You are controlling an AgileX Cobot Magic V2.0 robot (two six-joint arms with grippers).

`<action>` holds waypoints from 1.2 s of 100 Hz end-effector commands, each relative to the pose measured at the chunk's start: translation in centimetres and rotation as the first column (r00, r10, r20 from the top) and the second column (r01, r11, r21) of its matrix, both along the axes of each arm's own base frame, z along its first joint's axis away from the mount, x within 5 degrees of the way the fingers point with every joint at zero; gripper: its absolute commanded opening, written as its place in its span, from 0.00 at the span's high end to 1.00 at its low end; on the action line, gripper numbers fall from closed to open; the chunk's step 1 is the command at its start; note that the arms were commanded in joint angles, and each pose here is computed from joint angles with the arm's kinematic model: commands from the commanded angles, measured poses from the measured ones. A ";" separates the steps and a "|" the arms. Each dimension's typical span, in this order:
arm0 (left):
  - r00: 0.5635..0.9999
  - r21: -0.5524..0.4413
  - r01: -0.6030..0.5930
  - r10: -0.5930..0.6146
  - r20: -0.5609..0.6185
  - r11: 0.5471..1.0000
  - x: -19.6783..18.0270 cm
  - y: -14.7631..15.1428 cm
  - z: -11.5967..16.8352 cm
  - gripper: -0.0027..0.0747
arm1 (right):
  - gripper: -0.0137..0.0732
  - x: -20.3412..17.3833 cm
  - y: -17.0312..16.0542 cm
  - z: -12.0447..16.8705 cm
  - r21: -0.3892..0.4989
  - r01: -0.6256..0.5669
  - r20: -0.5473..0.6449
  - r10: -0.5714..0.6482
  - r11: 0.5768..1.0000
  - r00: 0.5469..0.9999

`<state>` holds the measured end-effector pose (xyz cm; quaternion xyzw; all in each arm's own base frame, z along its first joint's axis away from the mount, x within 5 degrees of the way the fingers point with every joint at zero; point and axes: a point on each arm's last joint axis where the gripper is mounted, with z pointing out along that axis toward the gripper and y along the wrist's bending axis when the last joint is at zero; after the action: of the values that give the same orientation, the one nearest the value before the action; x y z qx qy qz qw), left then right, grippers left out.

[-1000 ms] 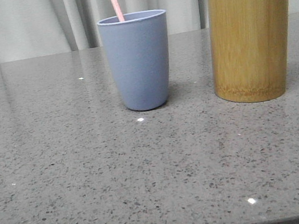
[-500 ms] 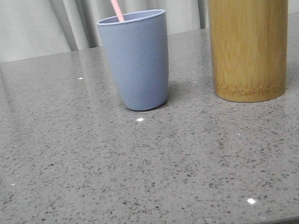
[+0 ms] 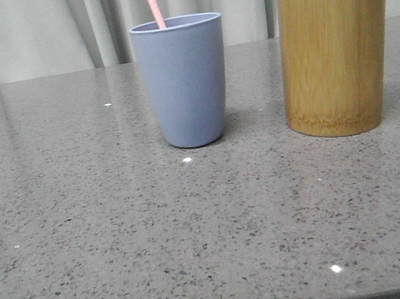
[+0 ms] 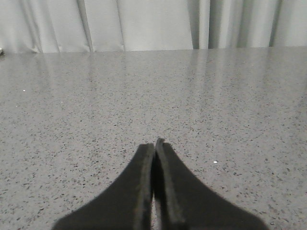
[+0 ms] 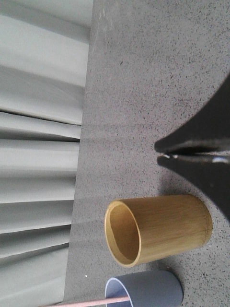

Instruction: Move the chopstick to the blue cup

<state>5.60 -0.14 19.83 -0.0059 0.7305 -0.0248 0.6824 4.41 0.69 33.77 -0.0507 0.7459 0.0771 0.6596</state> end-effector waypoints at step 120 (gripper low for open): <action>0.994 -0.011 0.002 -0.001 0.108 1.000 -0.2 0.0 0.6 0.99 | 0.92 1.2 0.2 -1.1 -0.010 0.003 0.094 -0.002 1.000 0.996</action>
<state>5.60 -0.14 19.83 -0.0059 0.7305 -0.0248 0.6824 5.27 0.87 31.76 -0.0541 0.7535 0.0732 0.6511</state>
